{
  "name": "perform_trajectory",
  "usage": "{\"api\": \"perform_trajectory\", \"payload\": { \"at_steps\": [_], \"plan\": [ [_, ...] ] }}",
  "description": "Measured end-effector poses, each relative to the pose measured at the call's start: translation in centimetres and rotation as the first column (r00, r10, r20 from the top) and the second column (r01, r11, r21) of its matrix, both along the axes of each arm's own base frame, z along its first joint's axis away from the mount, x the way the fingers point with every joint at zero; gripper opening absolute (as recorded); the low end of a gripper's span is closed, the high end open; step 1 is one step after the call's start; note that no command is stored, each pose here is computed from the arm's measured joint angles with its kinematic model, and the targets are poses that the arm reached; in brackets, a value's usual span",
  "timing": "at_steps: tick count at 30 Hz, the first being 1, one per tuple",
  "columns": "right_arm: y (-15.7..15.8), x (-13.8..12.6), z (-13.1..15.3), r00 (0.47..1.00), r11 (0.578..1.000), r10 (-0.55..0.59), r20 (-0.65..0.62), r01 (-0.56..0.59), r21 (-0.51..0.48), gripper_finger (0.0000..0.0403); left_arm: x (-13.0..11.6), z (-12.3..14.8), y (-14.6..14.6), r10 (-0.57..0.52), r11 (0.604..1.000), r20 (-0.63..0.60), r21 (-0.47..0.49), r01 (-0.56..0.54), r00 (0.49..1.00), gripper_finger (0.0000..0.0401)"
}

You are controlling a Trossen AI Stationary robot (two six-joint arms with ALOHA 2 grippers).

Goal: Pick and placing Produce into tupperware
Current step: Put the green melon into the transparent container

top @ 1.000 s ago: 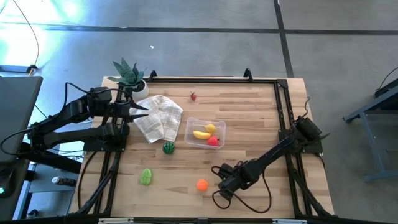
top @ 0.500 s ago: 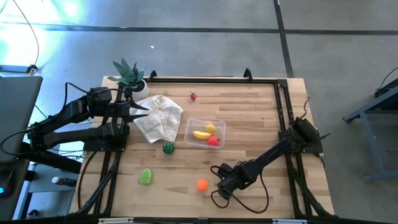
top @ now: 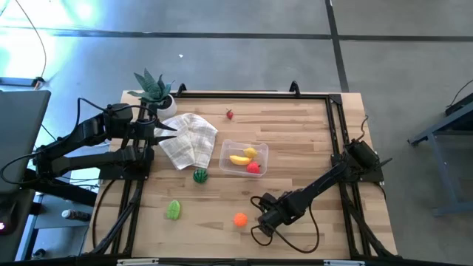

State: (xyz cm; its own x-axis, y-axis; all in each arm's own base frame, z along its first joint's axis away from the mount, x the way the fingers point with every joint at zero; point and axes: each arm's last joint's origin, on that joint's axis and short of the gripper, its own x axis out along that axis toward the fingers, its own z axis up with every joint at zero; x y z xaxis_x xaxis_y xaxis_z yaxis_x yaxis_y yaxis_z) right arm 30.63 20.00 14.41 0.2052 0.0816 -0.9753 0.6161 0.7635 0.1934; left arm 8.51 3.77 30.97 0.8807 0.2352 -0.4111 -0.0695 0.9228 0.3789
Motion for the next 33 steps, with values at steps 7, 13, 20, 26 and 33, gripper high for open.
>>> {"api": "perform_trajectory", "payload": {
  "at_steps": [7,13,20,26,33],
  "plan": [
    [-0.01,-0.05,0.00,1.000,1.000,0.005,-0.011,-0.005,0.006,0.0284,0.00,0.00,0.00,0.000,1.000,0.000,0.000,0.000,1.000,0.0085],
    [-0.04,-0.10,-0.02,1.000,1.000,0.008,-0.020,-0.008,0.010,0.0255,0.00,-0.01,0.00,0.000,1.000,0.000,0.000,0.000,1.000,0.0085],
    [-0.01,-0.13,-0.02,0.999,1.000,0.023,-0.026,-0.023,0.016,0.0241,0.00,-0.01,0.00,0.000,1.000,0.000,0.000,0.000,1.000,0.0085],
    [0.02,-0.15,-0.02,0.999,0.999,0.025,-0.029,-0.024,0.021,0.0231,0.00,-0.01,0.00,-0.001,1.000,0.000,0.000,0.001,1.000,0.0085],
    [0.03,-0.15,-0.02,0.999,0.999,0.026,-0.029,-0.025,0.021,0.0228,0.00,0.00,0.00,0.000,1.000,0.000,0.000,0.000,1.000,0.0085]
  ]
}}
